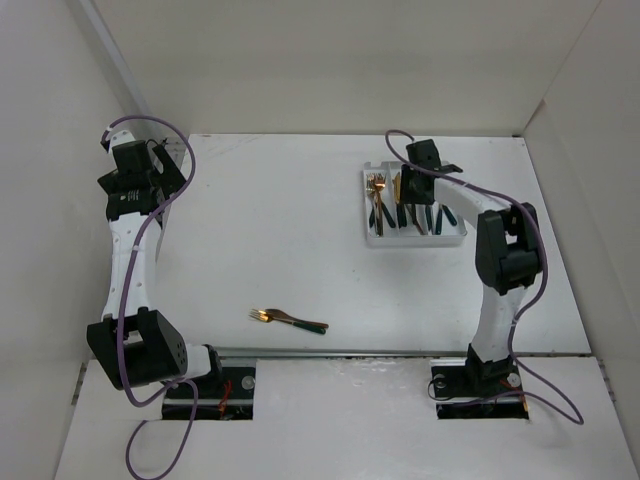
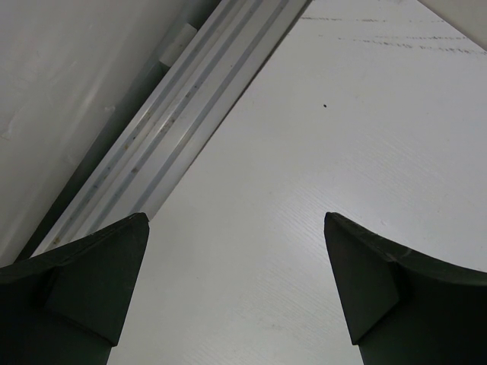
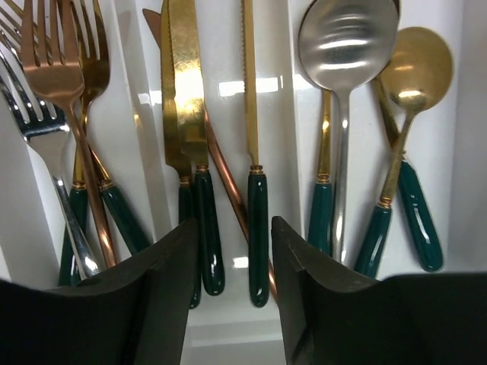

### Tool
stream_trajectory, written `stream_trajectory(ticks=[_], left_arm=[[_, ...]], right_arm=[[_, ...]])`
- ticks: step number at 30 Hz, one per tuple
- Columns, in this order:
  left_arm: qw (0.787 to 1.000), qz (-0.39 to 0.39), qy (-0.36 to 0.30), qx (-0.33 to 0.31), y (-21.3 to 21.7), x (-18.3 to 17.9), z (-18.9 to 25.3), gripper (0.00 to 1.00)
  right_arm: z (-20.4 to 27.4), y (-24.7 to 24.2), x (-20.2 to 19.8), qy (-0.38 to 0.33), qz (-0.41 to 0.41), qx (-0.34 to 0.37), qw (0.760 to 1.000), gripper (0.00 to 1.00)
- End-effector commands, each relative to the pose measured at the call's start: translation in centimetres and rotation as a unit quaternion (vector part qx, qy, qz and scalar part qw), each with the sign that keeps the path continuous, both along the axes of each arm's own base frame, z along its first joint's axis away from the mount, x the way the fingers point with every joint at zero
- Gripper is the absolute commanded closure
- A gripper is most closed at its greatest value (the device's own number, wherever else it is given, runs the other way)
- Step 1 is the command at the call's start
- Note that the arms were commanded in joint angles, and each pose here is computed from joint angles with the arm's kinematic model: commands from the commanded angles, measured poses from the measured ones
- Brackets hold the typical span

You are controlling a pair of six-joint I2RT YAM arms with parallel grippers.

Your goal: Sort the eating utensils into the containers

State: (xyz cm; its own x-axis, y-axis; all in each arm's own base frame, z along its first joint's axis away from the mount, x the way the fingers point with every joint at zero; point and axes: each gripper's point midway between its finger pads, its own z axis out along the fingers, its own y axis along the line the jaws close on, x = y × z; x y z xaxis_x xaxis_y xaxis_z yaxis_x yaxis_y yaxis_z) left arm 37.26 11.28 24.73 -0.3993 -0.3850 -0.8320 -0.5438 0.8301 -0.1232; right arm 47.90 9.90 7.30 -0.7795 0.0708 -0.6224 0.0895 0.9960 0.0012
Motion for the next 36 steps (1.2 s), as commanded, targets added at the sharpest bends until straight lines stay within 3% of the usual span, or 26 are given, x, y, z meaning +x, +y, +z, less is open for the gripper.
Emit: stream_trajectory(ticks=[1,5,9,12,13,17,20,23,36], left_arm=[[1.0,0.005,-0.019,0.01,0.4,-0.2,0.9,0.0],[1.0,0.005,-0.019,0.01,0.4,-0.2,0.9,0.0],[1.0,0.0,-0.025,0.008,0.1,-0.2,1.3,0.0],[0.999,0.002,-0.033,0.017,0.3,-0.7,2.0,0.0],[0.999,0.007,-0.032,0.02,0.5,-0.7,2.1,0.0],[0.999,0.009,-0.039,0.029,0.6,-1.4,2.7,0.0],[0.999,0.004,-0.039,0.026,0.3,-1.8,2.5,0.0],[0.999,0.0,-0.049,0.025,0.1,-1.9,2.9,0.0],[0.998,-0.004,-0.053,0.024,-0.2,-2.5,2.9,0.0]], right_arm=[[6.8,0.4,0.7,-0.081,0.013,-0.021,0.996,0.51],[11.6,6.4,-2.7,-0.15,0.14,-0.057,0.977,0.45],[8.7,18.7,-12.4,-0.095,0.371,-0.018,0.924,0.4],[6.0,23.1,-18.1,-0.073,0.442,-0.012,0.894,0.44],[5.2,25.6,-21.6,-0.063,0.485,0.005,0.872,0.45],[3.0,30.2,-27.3,-0.029,0.537,0.059,0.841,0.56],[2.2,32.6,-29.7,-0.023,0.554,0.048,0.831,0.56],[0.3,34.0,-30.5,-0.006,0.545,0.064,0.836,0.56],[-3.5,33.9,-29.5,0.015,0.511,0.037,0.858,0.59]])
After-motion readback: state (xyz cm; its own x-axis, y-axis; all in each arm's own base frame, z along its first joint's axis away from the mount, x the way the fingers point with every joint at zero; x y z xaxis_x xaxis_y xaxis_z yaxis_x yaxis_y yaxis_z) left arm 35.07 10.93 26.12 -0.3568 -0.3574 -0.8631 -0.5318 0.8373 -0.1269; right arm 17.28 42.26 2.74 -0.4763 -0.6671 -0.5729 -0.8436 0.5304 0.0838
